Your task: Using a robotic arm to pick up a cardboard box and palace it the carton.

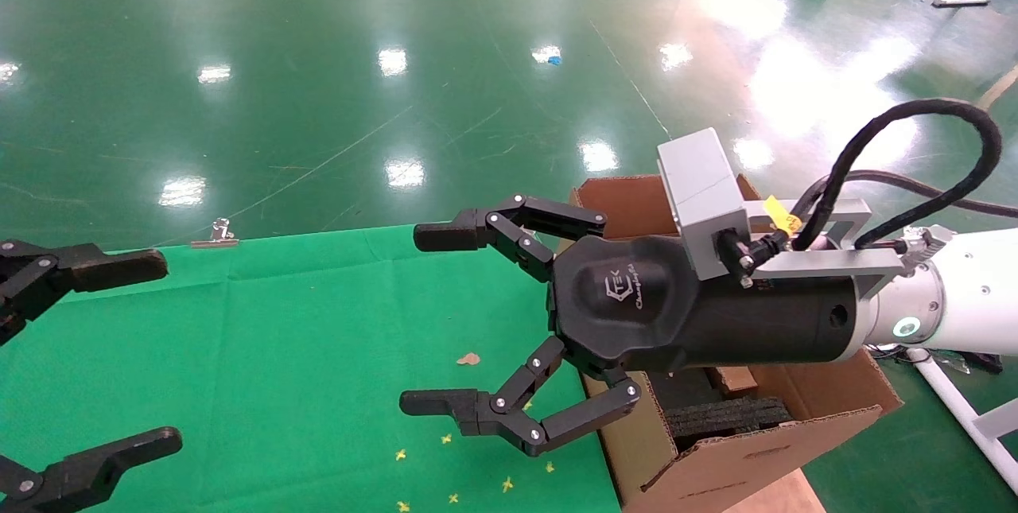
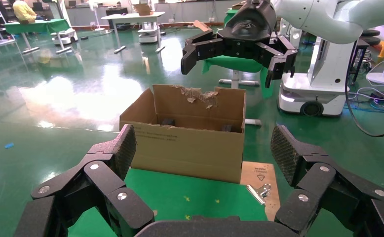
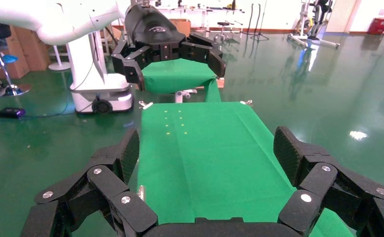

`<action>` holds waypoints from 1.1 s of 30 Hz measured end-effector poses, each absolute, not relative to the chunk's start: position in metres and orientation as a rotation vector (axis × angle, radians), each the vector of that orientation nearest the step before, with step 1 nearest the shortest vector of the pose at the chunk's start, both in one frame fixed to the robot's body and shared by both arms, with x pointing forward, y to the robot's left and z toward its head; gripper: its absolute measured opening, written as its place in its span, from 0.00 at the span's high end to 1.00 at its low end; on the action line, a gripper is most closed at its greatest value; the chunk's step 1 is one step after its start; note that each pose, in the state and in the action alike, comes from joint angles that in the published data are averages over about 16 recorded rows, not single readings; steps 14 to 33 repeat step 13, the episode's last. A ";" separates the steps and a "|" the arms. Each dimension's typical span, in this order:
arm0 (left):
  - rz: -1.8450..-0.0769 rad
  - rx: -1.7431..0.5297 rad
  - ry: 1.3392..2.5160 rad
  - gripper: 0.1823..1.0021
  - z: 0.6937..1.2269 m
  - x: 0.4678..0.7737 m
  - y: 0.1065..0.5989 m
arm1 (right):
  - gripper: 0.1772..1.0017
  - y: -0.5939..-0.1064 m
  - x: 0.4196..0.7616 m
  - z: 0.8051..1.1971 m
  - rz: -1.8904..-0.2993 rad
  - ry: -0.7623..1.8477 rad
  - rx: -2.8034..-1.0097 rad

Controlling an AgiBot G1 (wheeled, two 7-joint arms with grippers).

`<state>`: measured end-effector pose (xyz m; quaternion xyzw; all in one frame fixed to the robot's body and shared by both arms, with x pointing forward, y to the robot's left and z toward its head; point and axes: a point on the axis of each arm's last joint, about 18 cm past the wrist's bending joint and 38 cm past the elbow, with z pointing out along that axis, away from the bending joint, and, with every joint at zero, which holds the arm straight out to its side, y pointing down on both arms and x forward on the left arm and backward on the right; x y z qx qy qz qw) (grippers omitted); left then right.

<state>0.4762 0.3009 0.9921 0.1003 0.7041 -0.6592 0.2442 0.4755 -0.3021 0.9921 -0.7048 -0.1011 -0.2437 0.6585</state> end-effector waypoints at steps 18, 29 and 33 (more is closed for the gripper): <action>-1.800 0.274 1.923 0.00 0.992 0.476 0.301 | 0.00 -0.302 0.476 0.992 -0.552 -0.229 -1.596; -1.800 0.274 1.923 0.00 0.992 0.476 0.301 | 0.00 -0.302 0.476 0.992 -0.552 -0.229 -1.596; -1.800 0.274 1.923 0.00 0.992 0.476 0.301 | 0.00 -0.302 0.476 0.992 -0.552 -0.229 -1.596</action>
